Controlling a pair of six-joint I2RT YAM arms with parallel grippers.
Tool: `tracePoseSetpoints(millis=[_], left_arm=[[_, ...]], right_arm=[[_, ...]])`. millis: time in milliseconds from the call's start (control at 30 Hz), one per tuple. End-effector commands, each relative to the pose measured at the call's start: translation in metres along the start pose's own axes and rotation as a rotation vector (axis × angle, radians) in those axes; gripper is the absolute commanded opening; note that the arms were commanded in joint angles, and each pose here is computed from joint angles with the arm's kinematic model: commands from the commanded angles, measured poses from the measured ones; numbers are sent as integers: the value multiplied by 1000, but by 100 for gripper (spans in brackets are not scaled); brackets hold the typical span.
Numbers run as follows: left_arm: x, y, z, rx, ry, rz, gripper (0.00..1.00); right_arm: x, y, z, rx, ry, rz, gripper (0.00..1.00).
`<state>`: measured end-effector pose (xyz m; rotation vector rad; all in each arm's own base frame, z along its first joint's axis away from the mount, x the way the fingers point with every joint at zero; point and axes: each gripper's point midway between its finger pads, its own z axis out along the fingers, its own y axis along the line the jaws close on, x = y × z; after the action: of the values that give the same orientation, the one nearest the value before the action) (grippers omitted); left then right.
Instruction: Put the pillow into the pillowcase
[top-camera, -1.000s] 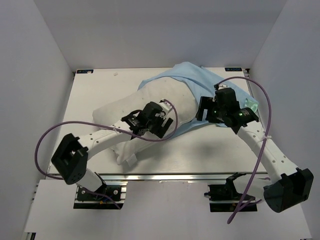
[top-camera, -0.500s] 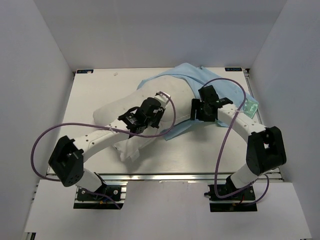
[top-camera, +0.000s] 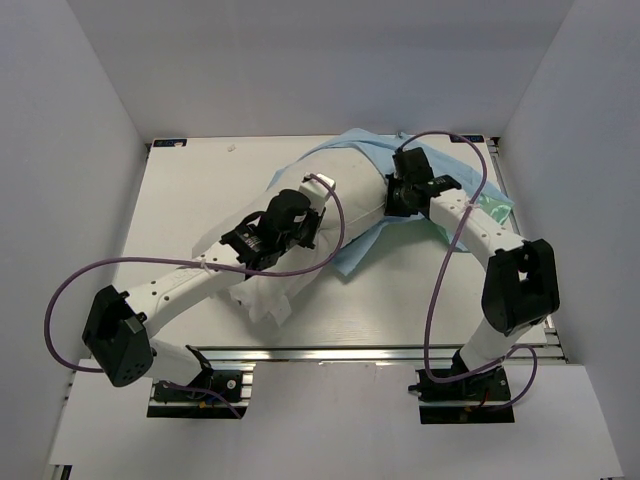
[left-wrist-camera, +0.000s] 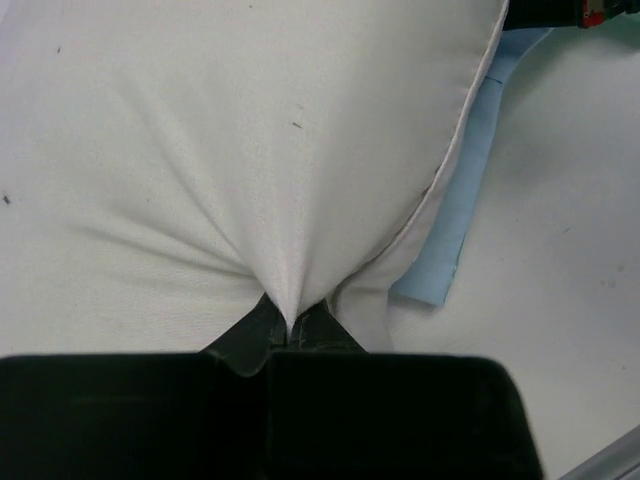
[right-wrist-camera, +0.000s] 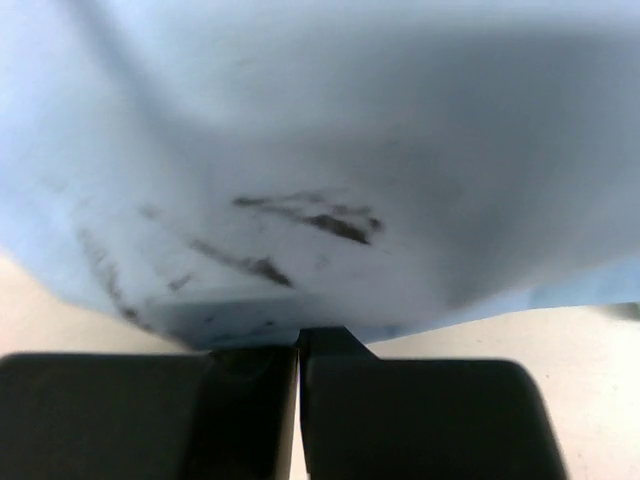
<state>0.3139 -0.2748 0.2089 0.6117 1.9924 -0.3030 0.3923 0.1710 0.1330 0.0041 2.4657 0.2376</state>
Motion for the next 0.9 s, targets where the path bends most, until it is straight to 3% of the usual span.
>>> tracePoseSetpoints(millis=[0,200,267,367,467,600,767,833,867], left_arm=[[-70,-6,-17,37,-209,-26,0],[-121,-32,-12,160,-322,-48,0],[-146,-39,-16,182,-377,-70,0],[-156,-46,-9,173,-387,-109,0],[-156,-45,0,127,-390,-174,0],[-127,-46,16,90,-341,-255,0],[-78,-34,33,-5,-249,-335,0],[-45,-31,38,-35,-176,-346,0],[-35,-30,38,-40,-155,-345,0]], right_arm=[[-25,31,-38,-180,-64,-79,0],[-9,124,-136,-636,-98,-376,0],[18,158,-171,-809,-53,-485,0],[39,187,-224,-1048,-52,-587,0],[64,192,-245,-1198,-23,-634,0],[82,184,-233,-1194,28,-628,0],[91,150,-183,-916,63,-508,0],[100,142,-177,-903,91,-486,15],[105,139,-179,-904,91,-484,32]])
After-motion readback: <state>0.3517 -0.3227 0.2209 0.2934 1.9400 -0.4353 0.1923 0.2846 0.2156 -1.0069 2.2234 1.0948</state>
